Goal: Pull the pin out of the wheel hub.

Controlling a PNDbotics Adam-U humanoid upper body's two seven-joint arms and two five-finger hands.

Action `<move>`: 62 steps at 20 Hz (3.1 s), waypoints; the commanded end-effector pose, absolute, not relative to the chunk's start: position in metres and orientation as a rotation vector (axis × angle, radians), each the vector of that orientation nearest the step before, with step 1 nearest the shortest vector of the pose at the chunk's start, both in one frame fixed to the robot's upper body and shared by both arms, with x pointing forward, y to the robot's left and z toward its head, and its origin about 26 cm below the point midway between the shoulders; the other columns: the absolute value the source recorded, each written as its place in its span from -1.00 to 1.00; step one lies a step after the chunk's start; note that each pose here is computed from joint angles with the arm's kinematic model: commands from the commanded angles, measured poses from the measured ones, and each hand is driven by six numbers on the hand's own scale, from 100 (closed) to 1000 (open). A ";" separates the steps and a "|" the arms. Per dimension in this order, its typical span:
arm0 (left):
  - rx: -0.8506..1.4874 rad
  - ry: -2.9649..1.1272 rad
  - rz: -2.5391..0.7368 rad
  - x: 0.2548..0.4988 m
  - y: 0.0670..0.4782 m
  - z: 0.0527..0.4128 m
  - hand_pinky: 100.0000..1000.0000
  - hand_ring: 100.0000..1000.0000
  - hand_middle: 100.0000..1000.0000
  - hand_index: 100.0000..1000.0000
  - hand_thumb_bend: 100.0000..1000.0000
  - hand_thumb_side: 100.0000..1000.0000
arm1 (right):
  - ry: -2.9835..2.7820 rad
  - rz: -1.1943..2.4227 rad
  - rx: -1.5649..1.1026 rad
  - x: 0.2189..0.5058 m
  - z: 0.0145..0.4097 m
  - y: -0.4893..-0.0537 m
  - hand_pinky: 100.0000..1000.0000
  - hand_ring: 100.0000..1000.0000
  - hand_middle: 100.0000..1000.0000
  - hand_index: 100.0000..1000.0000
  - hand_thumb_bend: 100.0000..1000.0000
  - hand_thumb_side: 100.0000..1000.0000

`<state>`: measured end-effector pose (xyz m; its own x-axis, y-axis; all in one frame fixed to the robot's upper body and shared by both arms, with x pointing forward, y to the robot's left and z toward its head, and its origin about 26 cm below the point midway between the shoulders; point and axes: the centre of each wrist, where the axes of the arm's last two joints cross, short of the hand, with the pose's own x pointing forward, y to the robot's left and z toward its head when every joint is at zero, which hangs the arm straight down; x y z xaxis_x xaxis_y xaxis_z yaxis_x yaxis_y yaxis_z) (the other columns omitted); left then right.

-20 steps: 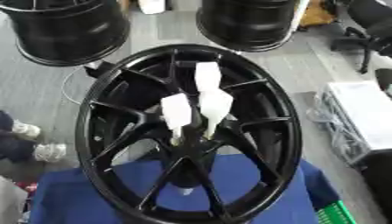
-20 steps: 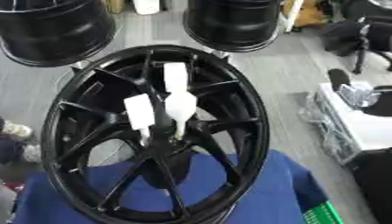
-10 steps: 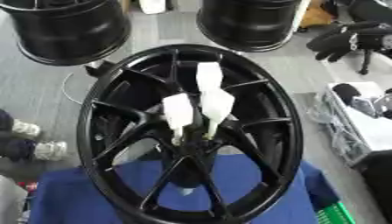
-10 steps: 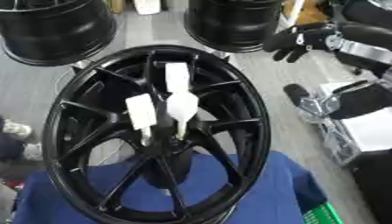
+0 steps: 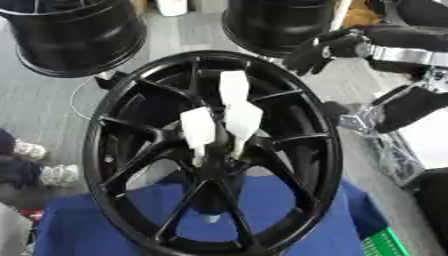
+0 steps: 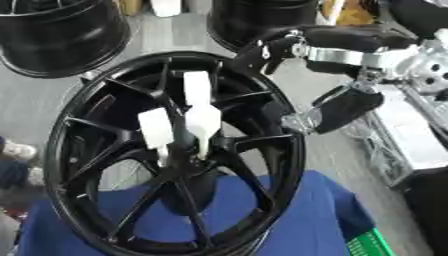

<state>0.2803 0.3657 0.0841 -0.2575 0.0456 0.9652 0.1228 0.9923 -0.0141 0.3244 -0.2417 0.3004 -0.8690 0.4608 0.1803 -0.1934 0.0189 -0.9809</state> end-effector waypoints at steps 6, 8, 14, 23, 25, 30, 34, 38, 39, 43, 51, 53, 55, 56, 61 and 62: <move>-0.116 -1.847 -0.100 0.281 0.367 0.089 0.24 0.37 0.05 0.35 -0.46 0.54 | -1.825 1.966 -0.296 0.342 0.301 -0.225 0.49 0.59 0.75 0.81 -1.00 -0.57; -0.115 -1.849 -0.099 0.281 0.367 0.090 0.24 0.37 0.05 0.35 -0.46 0.54 | -1.824 1.986 -0.290 0.343 0.301 -0.222 0.48 0.53 0.72 0.80 -1.00 -0.56; -0.108 -1.853 -0.090 0.281 0.368 0.090 0.24 0.37 0.05 0.35 -0.47 0.54 | -1.785 2.108 -0.286 0.336 0.301 -0.211 0.36 -0.04 0.60 0.78 -1.00 -0.49; -0.119 -1.857 -0.094 0.283 0.366 0.091 0.24 0.37 0.05 0.35 -0.47 0.55 | -1.763 2.189 -0.334 0.337 0.302 -0.202 0.35 -0.15 0.61 0.80 -1.00 -0.64; -0.121 -1.857 -0.096 0.283 0.366 0.091 0.24 0.37 0.05 0.35 -0.47 0.55 | -1.763 2.199 -0.347 0.337 0.303 -0.200 0.35 -0.16 0.62 0.81 -1.00 -0.69; -0.127 -1.858 -0.101 0.284 0.364 0.091 0.24 0.38 0.05 0.35 -0.47 0.55 | -1.774 2.205 -0.377 0.339 0.306 -0.198 0.35 -0.17 0.65 0.82 -1.00 -0.68; -0.131 -1.861 -0.105 0.284 0.364 0.091 0.24 0.38 0.05 0.35 -0.47 0.55 | -1.770 2.206 -0.397 0.342 0.307 -0.198 0.34 -0.18 0.66 0.83 -1.00 -0.69; -0.136 -1.863 -0.108 0.285 0.363 0.092 0.24 0.38 0.05 0.35 -0.47 0.55 | -1.759 2.208 -0.412 0.346 0.305 -0.198 0.35 -0.19 0.66 0.83 -1.00 -0.66; -0.138 -1.863 -0.109 0.285 0.363 0.092 0.24 0.38 0.05 0.35 -0.47 0.55 | -1.752 2.214 -0.418 0.347 0.305 -0.198 0.35 -0.19 0.66 0.83 -1.00 -0.66; -0.142 -1.864 -0.113 0.285 0.362 0.092 0.24 0.38 0.05 0.35 -0.48 0.55 | -1.729 2.234 -0.430 0.350 0.302 -0.197 0.35 -0.20 0.66 0.82 -1.00 -0.65; -0.144 -1.866 -0.114 0.286 0.361 0.092 0.24 0.38 0.05 0.35 -0.46 0.54 | -1.686 2.261 -0.433 0.357 0.293 -0.195 0.35 -0.20 0.65 0.82 -1.00 -0.56; -0.144 -1.867 -0.114 0.286 0.361 0.092 0.24 0.38 0.04 0.35 -0.46 0.54 | -1.673 2.270 -0.436 0.358 0.291 -0.194 0.35 -0.21 0.64 0.82 -1.00 -0.54; -0.143 -1.867 -0.112 0.286 0.361 0.092 0.24 0.38 0.04 0.35 -0.46 0.54 | -1.664 2.274 -0.442 0.359 0.289 -0.193 0.35 -0.22 0.64 0.81 -1.00 -0.53; -0.143 -1.868 -0.112 0.286 0.361 0.092 0.24 0.38 0.04 0.35 -0.46 0.54 | -1.661 2.274 -0.444 0.359 0.288 -0.193 0.34 -0.23 0.64 0.81 -1.00 -0.52; -0.144 -1.869 -0.112 0.287 0.361 0.093 0.24 0.38 0.04 0.35 -0.46 0.54 | -1.642 2.270 -0.453 0.361 0.285 -0.192 0.34 -0.24 0.61 0.80 -1.00 -0.49; -0.144 -1.868 -0.112 0.287 0.361 0.093 0.24 0.38 0.04 0.35 -0.46 0.54 | -1.639 2.269 -0.453 0.362 0.284 -0.192 0.34 -0.25 0.60 0.80 -1.00 -0.50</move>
